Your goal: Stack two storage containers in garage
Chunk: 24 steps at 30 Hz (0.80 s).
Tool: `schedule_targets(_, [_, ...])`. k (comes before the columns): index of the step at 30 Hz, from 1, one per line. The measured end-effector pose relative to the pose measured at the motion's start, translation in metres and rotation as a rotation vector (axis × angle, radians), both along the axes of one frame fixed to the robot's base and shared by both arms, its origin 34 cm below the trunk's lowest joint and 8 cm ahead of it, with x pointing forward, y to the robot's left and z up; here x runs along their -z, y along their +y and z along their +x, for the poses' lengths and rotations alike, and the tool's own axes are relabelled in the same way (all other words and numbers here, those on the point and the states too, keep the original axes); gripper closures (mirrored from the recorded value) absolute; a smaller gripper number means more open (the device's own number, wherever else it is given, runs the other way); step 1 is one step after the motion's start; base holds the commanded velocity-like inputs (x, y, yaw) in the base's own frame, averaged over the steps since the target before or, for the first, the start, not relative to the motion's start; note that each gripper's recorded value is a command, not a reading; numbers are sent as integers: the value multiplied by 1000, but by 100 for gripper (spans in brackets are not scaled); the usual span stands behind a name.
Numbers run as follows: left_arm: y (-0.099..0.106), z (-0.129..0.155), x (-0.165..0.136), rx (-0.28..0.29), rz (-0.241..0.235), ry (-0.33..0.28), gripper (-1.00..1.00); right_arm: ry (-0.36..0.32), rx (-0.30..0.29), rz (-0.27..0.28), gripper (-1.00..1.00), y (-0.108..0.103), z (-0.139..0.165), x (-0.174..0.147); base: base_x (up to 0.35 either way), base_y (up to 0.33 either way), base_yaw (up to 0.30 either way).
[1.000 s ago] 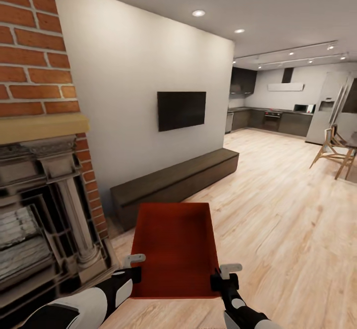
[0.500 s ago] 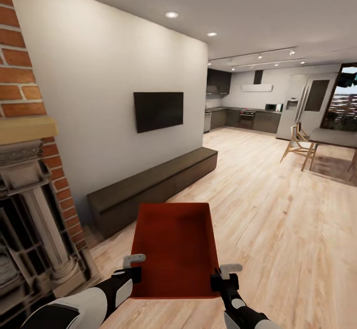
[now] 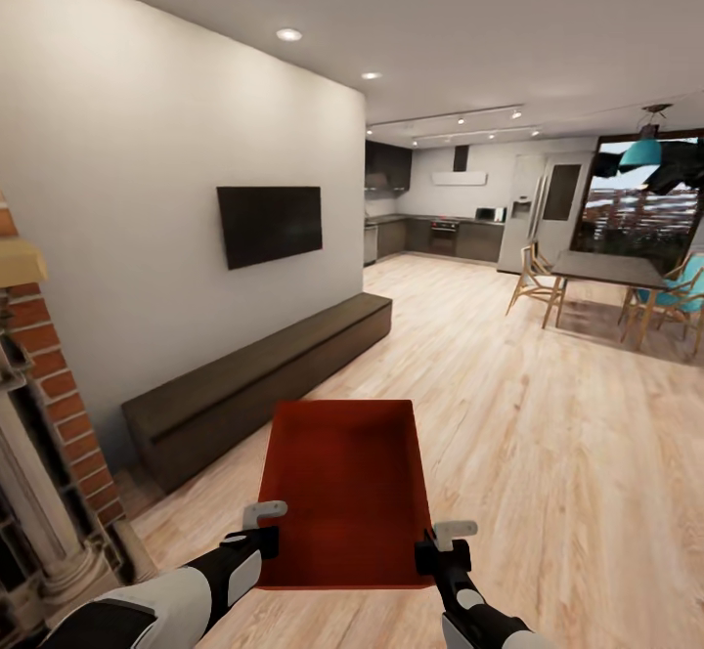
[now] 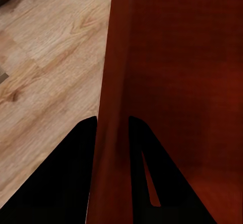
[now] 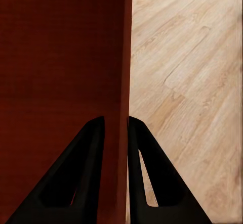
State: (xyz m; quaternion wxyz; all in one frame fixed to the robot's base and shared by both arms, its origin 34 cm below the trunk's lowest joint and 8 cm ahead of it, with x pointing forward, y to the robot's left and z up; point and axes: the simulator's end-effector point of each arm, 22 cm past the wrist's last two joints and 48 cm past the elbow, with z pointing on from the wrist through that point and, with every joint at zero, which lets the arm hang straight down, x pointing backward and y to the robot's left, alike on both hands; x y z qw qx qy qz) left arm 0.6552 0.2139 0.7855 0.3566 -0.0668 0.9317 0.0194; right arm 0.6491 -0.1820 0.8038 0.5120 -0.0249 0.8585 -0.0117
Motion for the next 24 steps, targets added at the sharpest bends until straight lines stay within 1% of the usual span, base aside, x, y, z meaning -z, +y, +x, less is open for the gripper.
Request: schedule_targets(24, [0, 3, -11, 0, 0, -20, 100, -20, 0, 0, 100, 0, 3, -10, 0, 0, -268])
